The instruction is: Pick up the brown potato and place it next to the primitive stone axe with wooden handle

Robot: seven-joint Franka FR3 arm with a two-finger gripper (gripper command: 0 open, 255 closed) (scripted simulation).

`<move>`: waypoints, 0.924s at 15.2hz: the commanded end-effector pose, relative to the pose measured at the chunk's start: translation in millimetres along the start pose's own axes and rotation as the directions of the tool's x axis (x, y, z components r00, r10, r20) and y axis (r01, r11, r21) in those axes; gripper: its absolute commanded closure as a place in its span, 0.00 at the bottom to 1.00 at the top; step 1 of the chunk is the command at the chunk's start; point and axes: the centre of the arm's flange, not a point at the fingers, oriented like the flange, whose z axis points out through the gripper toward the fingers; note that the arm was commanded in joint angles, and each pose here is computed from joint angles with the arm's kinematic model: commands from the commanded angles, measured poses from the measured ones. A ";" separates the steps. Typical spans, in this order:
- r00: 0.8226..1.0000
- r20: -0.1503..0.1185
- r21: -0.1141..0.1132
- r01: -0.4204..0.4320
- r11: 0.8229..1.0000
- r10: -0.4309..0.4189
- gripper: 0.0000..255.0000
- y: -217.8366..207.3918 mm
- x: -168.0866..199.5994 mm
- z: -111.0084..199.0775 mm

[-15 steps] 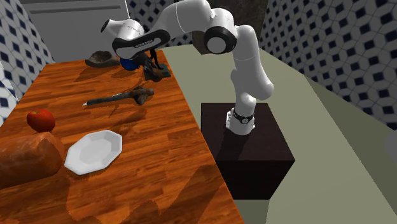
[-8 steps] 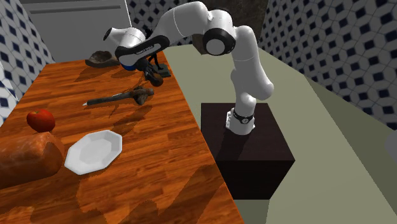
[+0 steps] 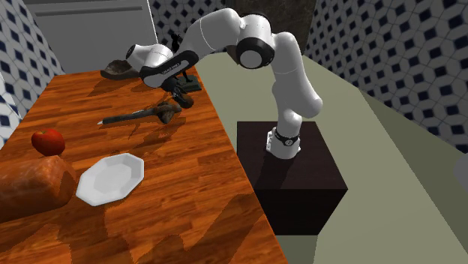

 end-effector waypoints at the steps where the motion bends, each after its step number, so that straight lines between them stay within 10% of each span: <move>1: 1.000 0.000 0.000 0.000 1.000 0.000 1.00 -3.1 4.5 9.4; 14: 1.000 0.000 0.000 0.000 1.000 0.000 1.00 -9.2 20.2 34.2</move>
